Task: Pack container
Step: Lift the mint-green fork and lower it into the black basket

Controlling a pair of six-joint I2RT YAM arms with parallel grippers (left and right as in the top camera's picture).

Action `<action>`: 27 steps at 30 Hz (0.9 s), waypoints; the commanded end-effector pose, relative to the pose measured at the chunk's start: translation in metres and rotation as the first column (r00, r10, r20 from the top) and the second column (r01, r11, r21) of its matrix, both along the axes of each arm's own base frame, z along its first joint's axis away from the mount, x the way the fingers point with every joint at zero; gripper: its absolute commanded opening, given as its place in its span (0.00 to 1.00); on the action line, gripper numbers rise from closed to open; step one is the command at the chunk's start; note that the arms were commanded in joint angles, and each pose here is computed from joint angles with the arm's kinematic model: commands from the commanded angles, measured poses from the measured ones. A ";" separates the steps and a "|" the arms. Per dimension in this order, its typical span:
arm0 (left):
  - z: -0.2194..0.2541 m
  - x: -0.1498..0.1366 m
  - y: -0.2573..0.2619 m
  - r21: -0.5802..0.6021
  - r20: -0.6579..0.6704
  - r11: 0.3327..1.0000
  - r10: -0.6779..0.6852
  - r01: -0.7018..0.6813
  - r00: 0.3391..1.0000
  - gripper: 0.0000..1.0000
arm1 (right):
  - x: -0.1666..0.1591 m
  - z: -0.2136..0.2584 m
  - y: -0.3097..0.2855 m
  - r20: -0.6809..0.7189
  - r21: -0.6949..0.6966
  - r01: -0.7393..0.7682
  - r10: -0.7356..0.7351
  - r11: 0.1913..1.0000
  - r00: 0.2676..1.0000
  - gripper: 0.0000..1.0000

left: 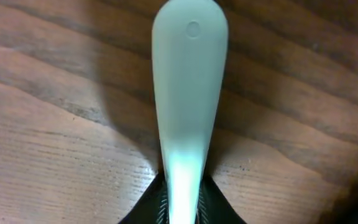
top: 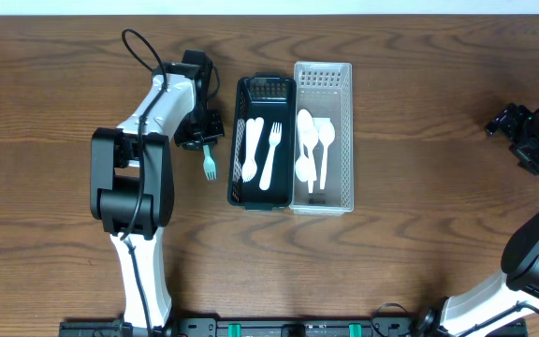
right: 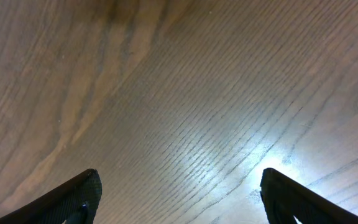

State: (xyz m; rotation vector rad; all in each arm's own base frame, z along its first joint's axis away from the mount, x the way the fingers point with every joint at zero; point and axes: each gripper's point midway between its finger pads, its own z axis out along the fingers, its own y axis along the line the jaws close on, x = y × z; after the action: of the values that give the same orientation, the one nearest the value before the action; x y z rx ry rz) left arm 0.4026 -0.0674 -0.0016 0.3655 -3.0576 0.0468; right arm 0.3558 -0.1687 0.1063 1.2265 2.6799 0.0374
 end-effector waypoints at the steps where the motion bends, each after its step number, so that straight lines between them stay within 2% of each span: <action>1: 0.006 -0.002 0.000 -0.005 -0.018 0.999 -0.034 0.034 0.999 0.11 | 0.000 -0.004 0.003 -0.009 0.010 -0.005 0.005 1.000 1.000 0.85; 4: 0.037 0.005 0.000 -0.010 0.023 0.997 -0.072 0.072 0.997 0.11 | 0.000 -0.004 0.003 -0.010 0.010 -0.005 0.005 1.000 1.000 0.85; 8: 0.115 0.025 -0.010 -0.025 0.199 0.988 -0.143 0.151 0.970 0.11 | 0.000 -0.004 0.004 -0.012 0.011 -0.005 0.005 1.000 1.000 0.85; 12: 0.189 0.025 -0.046 -0.048 0.397 0.949 -0.268 0.311 0.878 0.10 | 0.000 -0.004 0.004 -0.012 0.011 -0.005 0.005 1.000 1.000 0.86; 15: 0.213 0.010 -0.080 -0.023 0.454 0.901 -0.376 0.432 0.808 0.10 | 0.000 -0.004 0.004 -0.012 0.011 -0.005 0.005 1.000 1.000 0.85; 18: 0.210 -0.008 -0.118 -0.012 0.446 0.843 -0.476 0.537 0.758 0.10 | 0.000 -0.004 0.004 -0.013 0.012 -0.005 0.005 1.000 1.000 0.85; 21: 0.187 -0.017 -0.142 0.005 0.416 0.804 -0.543 0.595 0.729 0.09 | -0.001 -0.004 0.004 -0.014 0.012 -0.005 0.005 1.000 1.000 0.85; 27: 0.127 -0.015 -0.147 -0.017 0.306 0.845 -0.504 0.534 0.808 0.10 | -0.003 -0.004 0.005 -0.022 0.016 -0.005 0.005 1.000 1.000 0.85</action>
State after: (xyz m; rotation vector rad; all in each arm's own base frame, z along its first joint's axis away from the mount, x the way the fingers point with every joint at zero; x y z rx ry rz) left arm 0.3831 -0.2256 0.1532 -0.6554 -3.3319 0.3227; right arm 0.3524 -0.1671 0.1056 1.2333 2.6939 0.0382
